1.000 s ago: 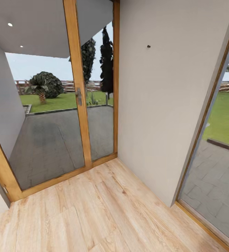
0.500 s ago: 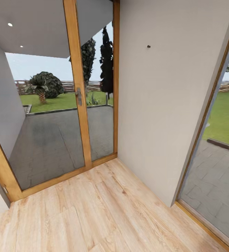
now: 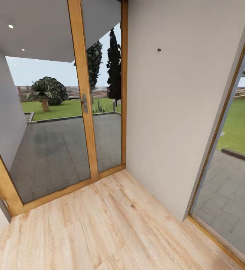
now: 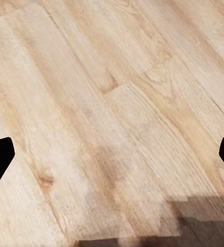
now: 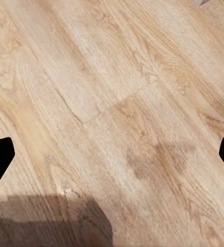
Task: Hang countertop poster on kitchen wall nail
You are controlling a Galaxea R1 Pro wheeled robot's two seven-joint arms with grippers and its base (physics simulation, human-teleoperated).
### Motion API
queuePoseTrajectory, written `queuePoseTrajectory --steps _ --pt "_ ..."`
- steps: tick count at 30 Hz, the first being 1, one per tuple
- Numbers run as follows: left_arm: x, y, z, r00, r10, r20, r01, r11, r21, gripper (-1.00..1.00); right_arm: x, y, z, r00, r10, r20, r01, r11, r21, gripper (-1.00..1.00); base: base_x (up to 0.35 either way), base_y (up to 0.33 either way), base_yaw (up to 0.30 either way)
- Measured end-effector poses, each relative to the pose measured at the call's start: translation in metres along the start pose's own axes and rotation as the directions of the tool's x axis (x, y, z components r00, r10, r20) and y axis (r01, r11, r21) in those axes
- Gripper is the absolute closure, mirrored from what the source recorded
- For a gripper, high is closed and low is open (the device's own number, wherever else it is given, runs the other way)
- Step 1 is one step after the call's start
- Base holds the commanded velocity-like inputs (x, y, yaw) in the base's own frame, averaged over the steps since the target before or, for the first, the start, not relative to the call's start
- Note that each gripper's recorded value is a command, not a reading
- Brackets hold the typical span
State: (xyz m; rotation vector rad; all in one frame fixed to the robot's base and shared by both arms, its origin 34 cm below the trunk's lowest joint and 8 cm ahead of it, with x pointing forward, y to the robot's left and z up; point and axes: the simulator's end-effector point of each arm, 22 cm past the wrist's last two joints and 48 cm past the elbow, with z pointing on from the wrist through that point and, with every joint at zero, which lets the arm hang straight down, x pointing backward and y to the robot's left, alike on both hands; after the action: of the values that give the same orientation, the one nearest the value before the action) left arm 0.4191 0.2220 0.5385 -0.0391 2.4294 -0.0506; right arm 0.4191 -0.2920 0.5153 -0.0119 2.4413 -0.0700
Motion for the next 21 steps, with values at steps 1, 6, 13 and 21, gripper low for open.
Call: queuePoseTrajectory --steps 1,6,13,21 --pt "0.0001 0.0000 0.0000 1.000 0.000 0.000 0.000 1.000 0.000 -1.00 0.0001 0.0000 0.0000 1.000 0.000 0.000 0.000 1.000 0.000 -1.00 0.000 0.000 0.000" --pt "0.0000 0.0001 0.0000 1.000 -0.001 0.000 0.001 1.000 0.000 -1.00 0.0004 -0.0002 -0.0001 1.000 0.001 -0.001 -0.001 1.000 0.000 -1.00 0.000 0.000 0.000" --pt "0.0004 0.0001 0.0000 1.000 0.000 -0.001 0.000 1.000 0.000 -1.00 0.0005 -0.0012 -0.0001 1.000 0.001 -0.001 -0.001 1.000 0.002 -1.00 0.000 0.000 0.000" --pt "0.0005 0.0001 0.0000 1.000 0.000 -0.001 0.000 1.000 0.000 -1.00 0.0006 -0.0014 -0.0001 1.000 0.000 -0.002 0.000 1.000 0.002 -1.00 0.000 0.000 0.000"
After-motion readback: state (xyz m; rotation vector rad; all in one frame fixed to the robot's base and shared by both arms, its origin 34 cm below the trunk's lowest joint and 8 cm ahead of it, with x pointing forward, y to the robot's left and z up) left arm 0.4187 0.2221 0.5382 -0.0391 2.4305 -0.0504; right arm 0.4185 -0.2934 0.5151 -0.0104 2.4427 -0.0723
